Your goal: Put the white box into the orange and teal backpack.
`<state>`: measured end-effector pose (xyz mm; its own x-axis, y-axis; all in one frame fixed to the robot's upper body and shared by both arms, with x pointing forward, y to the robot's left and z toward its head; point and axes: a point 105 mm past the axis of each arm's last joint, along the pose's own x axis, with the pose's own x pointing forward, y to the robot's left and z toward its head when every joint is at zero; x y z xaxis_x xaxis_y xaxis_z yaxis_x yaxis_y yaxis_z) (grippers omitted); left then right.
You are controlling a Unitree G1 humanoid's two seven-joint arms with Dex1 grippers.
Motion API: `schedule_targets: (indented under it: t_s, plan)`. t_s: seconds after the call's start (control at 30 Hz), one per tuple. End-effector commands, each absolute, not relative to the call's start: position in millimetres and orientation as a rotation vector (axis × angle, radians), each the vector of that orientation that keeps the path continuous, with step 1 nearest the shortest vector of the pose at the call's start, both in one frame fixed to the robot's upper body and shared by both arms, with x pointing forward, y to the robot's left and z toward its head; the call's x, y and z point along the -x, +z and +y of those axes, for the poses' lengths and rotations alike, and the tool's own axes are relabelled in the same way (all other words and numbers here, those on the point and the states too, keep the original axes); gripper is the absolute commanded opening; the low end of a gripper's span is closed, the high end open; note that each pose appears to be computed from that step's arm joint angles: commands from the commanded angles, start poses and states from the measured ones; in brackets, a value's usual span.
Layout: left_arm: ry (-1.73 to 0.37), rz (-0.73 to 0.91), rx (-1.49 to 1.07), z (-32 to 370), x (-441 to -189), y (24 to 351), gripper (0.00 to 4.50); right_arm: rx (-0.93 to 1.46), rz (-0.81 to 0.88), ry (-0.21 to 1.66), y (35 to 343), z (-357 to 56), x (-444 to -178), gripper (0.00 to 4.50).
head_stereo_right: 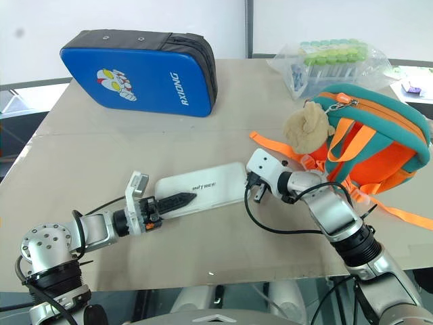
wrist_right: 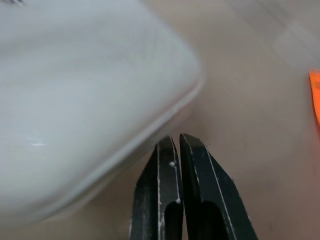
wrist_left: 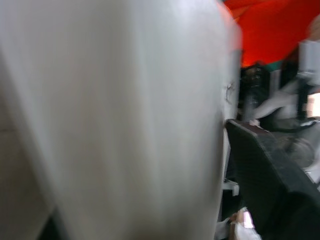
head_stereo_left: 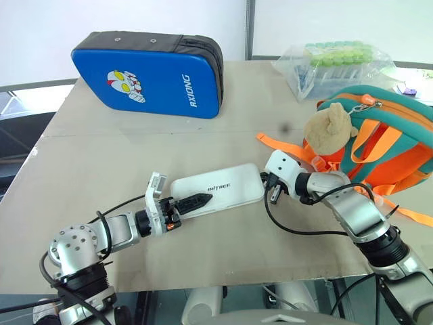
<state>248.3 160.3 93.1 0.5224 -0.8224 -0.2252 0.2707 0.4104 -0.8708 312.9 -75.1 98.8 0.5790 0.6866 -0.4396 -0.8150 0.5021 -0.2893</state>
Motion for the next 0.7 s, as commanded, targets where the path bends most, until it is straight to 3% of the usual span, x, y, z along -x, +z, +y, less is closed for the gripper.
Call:
schedule_targets:
  t_s: [0.03, 0.07, 0.1, 0.2, 0.33, 0.47, 0.6, 0.7]
  plan:
    - [-0.802, 0.696, 0.909, 157.6, -248.7, 102.6, 1.46, 0.458, 0.167, 0.898, 126.4, -82.5, -305.1, 0.0]
    - [-0.804, 0.692, 0.91, 157.6, -249.1, 103.9, 1.1, 0.434, 0.167, 0.903, 129.1, -86.2, -300.5, 0.0]
    - [-0.804, 0.694, 0.903, 157.7, -249.1, 104.4, 1.1, 0.413, 0.16, 0.907, 132.8, -90.0, -295.8, 0.0]
    - [-0.8, 0.667, 0.914, 158.7, -254.0, 109.7, 1.1, 0.306, 0.147, 0.894, 145.6, -103.2, -278.4, 0.7]
    - [-0.817, 0.623, 0.916, 157.5, -262.5, 121.0, 1.1, 0.127, 0.106, 0.873, 172.7, -123.8, -231.7, 2.64]
    - [-0.844, 0.579, 0.925, 155.7, -269.8, 130.4, 1.1, 0.003, 0.179, 0.727, 174.4, -161.9, -190.8, 4.49]
    - [-0.863, 0.544, 0.91, 153.8, -278.6, 137.0, 1.1, -0.048, 0.217, 0.572, 178.4, -191.4, -175.5, 4.5]
    - [-0.894, 0.518, 0.877, 149.6, -283.3, 142.9, 1.1, -0.016, 0.238, 0.406, 177.8, -213.6, -187.3, 4.5]
